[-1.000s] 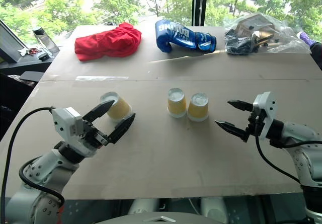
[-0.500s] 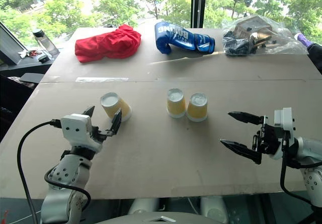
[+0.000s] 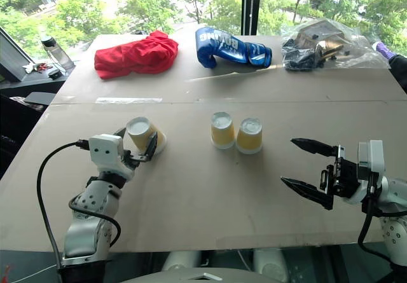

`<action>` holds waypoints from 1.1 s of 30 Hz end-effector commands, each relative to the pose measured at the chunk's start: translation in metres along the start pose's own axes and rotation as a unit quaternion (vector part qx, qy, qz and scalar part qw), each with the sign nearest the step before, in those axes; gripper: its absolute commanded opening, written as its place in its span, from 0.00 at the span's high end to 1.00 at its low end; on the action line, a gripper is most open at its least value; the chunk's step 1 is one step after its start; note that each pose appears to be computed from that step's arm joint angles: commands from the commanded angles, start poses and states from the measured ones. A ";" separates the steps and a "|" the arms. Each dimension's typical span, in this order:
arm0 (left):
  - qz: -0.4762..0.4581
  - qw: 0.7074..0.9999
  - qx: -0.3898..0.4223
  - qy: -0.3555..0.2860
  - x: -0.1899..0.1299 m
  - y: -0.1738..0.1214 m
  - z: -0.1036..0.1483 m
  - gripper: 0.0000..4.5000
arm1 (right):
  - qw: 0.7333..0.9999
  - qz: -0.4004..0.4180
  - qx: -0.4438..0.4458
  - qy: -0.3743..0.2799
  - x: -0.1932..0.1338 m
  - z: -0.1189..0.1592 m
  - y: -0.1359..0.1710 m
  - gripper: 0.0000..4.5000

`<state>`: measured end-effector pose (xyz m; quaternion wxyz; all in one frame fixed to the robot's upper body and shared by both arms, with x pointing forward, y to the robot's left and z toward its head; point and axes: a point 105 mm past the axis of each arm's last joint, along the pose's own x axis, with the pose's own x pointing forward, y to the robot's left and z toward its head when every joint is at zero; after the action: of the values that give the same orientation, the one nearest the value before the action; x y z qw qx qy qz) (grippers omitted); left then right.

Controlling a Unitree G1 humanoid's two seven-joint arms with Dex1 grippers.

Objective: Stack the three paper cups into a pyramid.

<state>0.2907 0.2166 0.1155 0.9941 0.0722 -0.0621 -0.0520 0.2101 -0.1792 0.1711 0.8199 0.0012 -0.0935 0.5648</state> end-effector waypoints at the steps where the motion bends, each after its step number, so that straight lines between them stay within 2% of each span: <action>1: 0.004 1.000 0.006 -0.027 0.001 0.006 0.010 0.00 | 1.000 0.005 -0.028 -0.013 0.003 0.012 0.004 0.01; 2: 0.007 1.000 0.005 -0.026 0.001 0.008 0.010 0.00 | 1.000 0.004 -0.028 -0.013 0.003 0.012 0.004 0.01; 5: 0.004 1.000 0.003 -0.025 0.001 0.009 0.008 0.17 | 1.000 0.003 -0.028 -0.013 0.004 0.013 0.003 0.00; 8: 0.004 1.000 0.001 -0.021 0.001 0.010 0.006 0.49 | 0.999 0.002 -0.029 -0.014 0.004 0.014 0.003 0.00; 9: 0.004 1.000 0.000 -0.019 0.002 0.010 0.004 0.52 | 0.999 0.001 -0.030 -0.015 0.005 0.014 0.003 0.00; 16: -0.037 0.998 0.023 -0.055 0.018 0.005 0.029 0.52 | 0.999 -0.007 -0.030 -0.019 0.007 0.014 0.003 0.00; 20: -0.136 0.985 0.020 -0.100 0.041 -0.017 0.068 0.52 | 0.998 -0.040 -0.037 -0.022 -0.001 0.018 -0.005 0.00; 23: -0.243 0.963 0.010 -0.115 0.052 -0.043 0.091 0.52 | 0.997 -0.061 -0.042 -0.024 -0.005 0.020 -0.010 0.00; 28: -0.423 0.897 0.019 -0.123 0.065 -0.090 0.131 0.52 | 0.994 -0.101 -0.042 -0.019 -0.010 0.019 -0.017 0.00; 33: -0.506 0.854 0.036 -0.113 0.074 -0.119 0.147 0.52 | 0.990 -0.141 -0.025 -0.005 -0.007 0.012 -0.022 0.00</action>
<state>0.3369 0.0768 0.2486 0.8293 0.1179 -0.1345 -0.5293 0.2266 -0.1970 0.1781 0.8858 -0.0011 -0.1034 0.4523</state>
